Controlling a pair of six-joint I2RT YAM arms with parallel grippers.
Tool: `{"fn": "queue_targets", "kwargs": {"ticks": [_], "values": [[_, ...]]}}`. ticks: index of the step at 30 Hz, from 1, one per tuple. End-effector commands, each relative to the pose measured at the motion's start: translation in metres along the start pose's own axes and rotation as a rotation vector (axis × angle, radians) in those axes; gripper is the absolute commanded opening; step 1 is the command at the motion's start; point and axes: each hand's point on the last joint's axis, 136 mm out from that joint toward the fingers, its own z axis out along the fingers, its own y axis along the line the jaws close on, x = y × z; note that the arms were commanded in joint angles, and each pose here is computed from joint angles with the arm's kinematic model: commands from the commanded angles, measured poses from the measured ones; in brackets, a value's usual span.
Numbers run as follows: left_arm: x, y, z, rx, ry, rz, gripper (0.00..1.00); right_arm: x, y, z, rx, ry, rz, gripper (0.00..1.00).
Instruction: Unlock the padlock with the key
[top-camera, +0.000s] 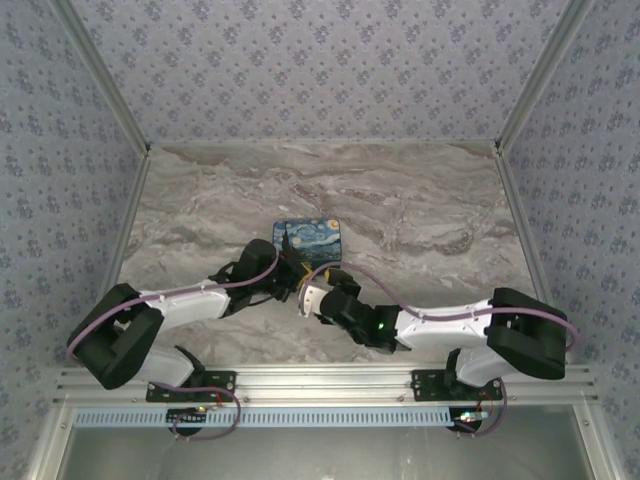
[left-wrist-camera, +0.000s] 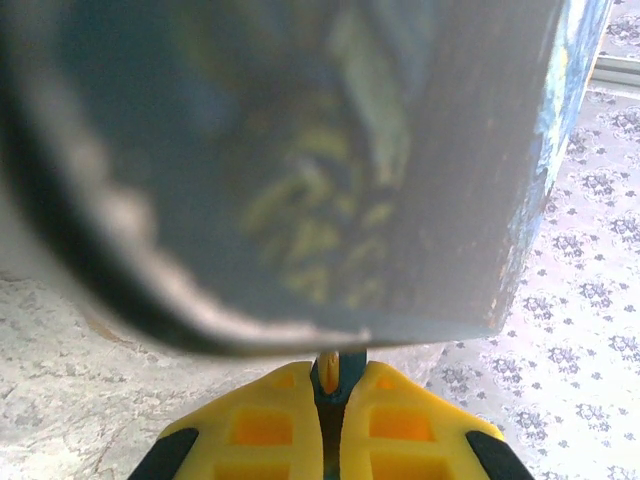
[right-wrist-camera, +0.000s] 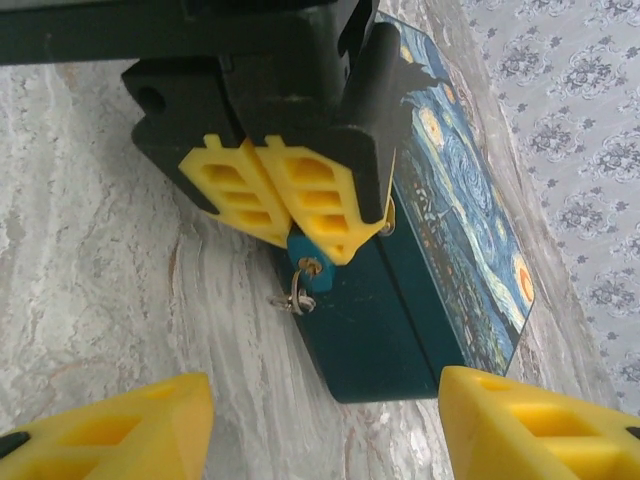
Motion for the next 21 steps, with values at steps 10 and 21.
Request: {"fn": "queue_targets", "kwargs": {"ticks": [10,21], "values": [[0.006,-0.031,-0.008,0.076,0.026,0.024,0.00,-0.020,-0.013,0.021,0.012,-0.067,0.060,0.51],[0.006,-0.029,-0.007,0.071,0.029,0.021,0.00,-0.024,-0.014,0.034,0.016,-0.074,0.083,0.37]]}}
